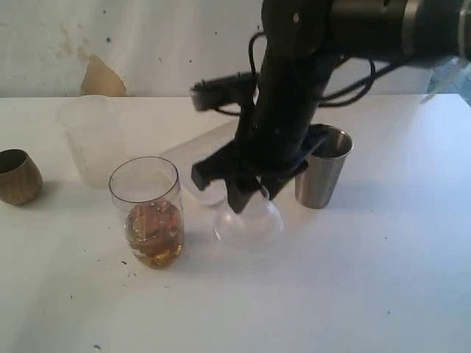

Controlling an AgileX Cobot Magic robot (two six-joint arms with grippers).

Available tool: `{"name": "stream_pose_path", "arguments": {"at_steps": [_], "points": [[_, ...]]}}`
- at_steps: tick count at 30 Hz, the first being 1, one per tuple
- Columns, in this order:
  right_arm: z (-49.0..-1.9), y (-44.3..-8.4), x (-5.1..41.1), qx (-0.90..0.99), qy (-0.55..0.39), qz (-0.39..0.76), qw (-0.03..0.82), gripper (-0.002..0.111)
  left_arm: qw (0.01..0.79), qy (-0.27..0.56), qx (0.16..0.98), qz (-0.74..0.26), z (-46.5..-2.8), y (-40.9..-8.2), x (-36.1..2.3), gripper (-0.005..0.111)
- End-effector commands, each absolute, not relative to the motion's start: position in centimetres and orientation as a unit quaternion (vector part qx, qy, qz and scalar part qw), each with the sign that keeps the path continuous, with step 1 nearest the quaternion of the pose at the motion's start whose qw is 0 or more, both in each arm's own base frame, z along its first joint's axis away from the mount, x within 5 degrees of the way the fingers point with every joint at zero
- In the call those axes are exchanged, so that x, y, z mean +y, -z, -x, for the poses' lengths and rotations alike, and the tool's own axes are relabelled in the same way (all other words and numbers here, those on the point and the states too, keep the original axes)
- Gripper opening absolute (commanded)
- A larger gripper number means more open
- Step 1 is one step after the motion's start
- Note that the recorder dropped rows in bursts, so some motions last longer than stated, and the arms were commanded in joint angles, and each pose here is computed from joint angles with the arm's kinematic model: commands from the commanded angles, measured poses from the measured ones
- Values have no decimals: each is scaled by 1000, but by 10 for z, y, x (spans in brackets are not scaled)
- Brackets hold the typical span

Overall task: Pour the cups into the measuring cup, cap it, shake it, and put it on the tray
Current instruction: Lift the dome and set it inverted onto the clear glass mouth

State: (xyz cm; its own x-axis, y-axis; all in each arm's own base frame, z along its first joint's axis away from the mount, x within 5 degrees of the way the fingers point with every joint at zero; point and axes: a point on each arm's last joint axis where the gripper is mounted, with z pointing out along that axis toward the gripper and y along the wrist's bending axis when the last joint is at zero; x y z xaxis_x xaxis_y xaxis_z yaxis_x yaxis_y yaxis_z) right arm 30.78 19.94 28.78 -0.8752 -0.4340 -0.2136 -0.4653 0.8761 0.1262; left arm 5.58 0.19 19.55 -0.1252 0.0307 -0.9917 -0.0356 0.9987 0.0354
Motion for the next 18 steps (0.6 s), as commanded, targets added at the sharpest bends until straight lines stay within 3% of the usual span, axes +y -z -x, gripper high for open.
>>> {"name": "stream_pose_path", "arguments": {"at_steps": [1, 6, 18], "points": [[-313, -347, 208, 953, -118, 220, 174, 0, 665, -26, 747, 2, -56, -195, 2, 0], [-309, -376, 237, 937, -156, 228, 214, 0, 665, -26, 747, 2, -56, -195, 2, 0], [-329, -343, 269, 940, -151, 240, 187, 0, 665, -26, 747, 2, -56, -195, 2, 0]]}}
